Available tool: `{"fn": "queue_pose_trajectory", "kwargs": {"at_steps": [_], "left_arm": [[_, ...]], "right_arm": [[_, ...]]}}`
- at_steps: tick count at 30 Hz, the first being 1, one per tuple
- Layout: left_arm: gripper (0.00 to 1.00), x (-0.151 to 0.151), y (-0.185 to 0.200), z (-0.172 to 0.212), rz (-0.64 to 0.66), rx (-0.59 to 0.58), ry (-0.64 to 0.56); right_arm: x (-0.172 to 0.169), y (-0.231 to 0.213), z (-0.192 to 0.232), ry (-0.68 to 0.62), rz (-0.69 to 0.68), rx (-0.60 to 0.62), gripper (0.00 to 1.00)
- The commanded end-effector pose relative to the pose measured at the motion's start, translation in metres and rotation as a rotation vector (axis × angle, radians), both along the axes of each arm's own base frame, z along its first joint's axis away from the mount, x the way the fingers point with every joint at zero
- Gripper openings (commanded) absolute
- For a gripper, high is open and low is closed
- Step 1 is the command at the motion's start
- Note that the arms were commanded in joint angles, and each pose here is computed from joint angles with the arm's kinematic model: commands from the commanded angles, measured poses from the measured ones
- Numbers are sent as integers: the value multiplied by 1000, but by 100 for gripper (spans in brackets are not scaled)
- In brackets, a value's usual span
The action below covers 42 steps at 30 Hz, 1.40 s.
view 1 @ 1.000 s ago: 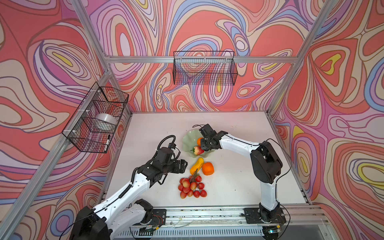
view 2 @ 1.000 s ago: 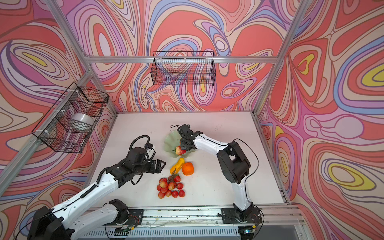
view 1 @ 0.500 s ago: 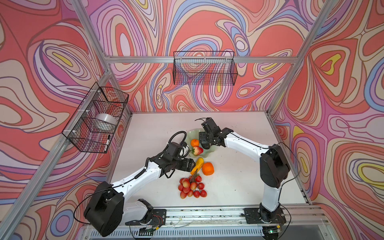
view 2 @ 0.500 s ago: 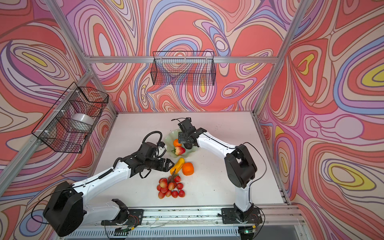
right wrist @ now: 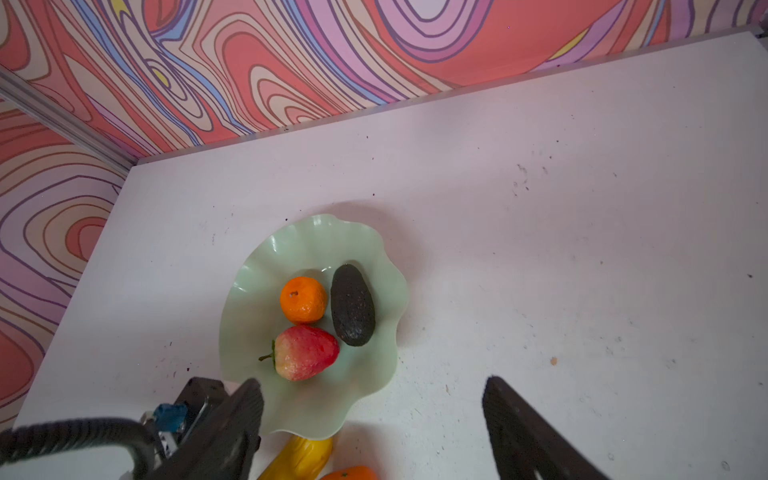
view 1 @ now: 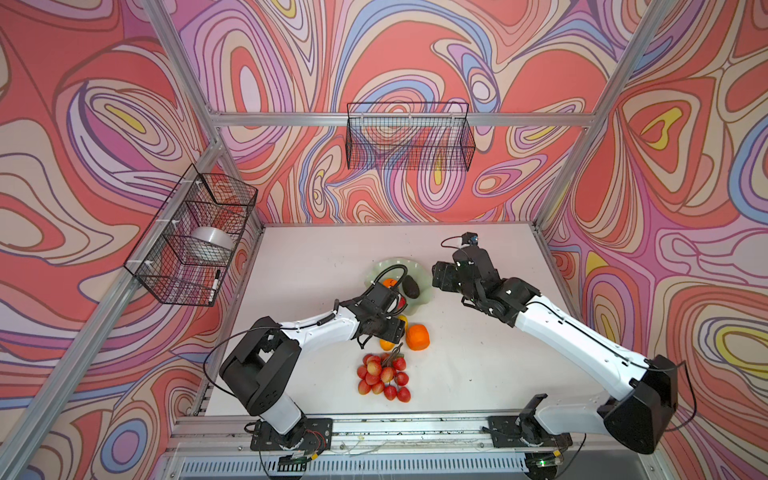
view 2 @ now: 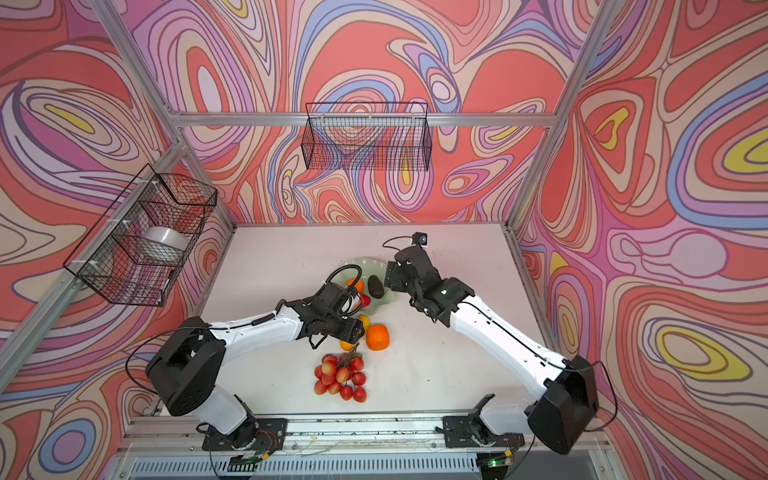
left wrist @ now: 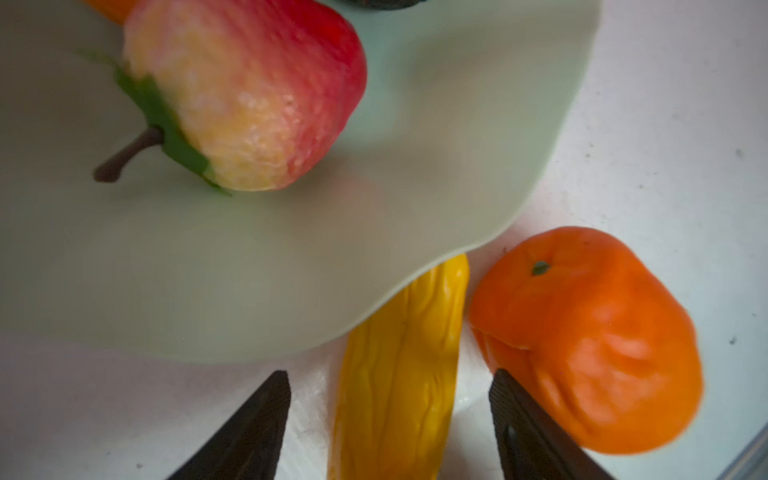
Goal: Place and organize the fake fruits in the fruit bowl
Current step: 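Lower the avocado into the bowl and release it with the right gripper, then grasp the yellow bumpy fruit with the left gripper and place it in the bowl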
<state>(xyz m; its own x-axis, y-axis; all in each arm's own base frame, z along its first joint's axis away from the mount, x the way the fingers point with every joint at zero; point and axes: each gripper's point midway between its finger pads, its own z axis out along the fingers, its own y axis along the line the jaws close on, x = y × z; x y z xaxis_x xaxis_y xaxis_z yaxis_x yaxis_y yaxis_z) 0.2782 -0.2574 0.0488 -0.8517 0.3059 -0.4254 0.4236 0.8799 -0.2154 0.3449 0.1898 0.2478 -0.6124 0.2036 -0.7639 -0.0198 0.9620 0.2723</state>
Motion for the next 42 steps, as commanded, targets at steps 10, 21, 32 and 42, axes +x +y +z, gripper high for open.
{"fn": "queue_pose_trajectory", "kwargs": {"at_steps": [10, 21, 32, 42], "left_arm": [[45, 12, -7, -21, -9, 65, 36], [30, -28, 53, 26, 16, 141, -47], [37, -25, 63, 145, 79, -63, -334], [39, 88, -16, 140, 50, -81, -323]], "right_arm": [[-9, -24, 3, -22, -70, -28, 88], [-3, -14, -7, -11, -46, -22, 88], [1, -2, -24, 39, -18, -16, 88], [-23, -11, -50, 119, -21, 16, 87]]}}
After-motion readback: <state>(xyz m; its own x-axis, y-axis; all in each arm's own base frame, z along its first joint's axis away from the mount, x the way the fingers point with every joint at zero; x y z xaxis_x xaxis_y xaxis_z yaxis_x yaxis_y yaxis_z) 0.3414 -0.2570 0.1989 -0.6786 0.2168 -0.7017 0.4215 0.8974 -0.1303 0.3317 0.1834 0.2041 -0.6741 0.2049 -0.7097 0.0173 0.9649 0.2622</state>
